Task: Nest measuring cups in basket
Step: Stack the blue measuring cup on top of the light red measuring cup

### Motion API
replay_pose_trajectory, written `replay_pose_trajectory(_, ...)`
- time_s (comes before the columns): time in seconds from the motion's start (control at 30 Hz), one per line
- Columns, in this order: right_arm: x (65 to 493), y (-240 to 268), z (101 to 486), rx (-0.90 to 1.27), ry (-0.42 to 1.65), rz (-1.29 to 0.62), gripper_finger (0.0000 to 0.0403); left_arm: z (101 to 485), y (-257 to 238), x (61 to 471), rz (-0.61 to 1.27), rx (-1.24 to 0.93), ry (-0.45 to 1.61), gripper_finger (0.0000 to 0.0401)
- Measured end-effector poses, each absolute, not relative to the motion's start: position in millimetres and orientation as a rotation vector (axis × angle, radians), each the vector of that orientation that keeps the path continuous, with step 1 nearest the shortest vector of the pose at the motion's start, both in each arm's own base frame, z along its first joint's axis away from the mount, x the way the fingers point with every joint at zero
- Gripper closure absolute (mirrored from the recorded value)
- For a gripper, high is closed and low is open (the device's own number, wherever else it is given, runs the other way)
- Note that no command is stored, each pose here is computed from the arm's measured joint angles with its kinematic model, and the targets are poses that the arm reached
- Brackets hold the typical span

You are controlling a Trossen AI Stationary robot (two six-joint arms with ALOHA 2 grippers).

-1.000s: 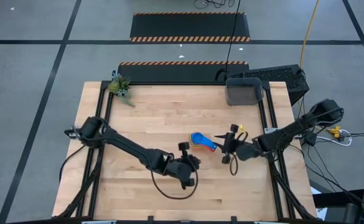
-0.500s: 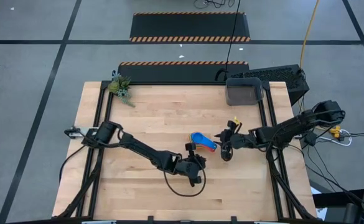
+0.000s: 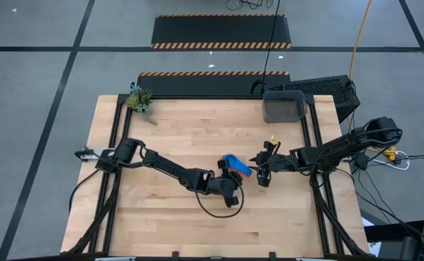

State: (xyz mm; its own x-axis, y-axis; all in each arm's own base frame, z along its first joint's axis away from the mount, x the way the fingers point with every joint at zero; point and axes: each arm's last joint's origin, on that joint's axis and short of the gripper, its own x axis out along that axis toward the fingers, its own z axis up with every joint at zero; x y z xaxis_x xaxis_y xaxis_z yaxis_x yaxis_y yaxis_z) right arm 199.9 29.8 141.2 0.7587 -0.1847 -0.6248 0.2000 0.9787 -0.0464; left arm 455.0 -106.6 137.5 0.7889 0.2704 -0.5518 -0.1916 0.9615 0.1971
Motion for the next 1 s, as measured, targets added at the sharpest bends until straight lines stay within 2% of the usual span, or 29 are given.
replay_pose_trajectory(0.57,199.9,30.8,141.0,0.056,0.681,-0.191,0.0277,136.2,-85.0,458.7,0.292,0.069,0.630,0.0377)
replay_pose_trajectory(1.0,199.9,30.3,141.1,0.007,0.682,-0.190,0.0277,135.8,-87.1,458.3,0.265,0.068,0.638,0.0377)
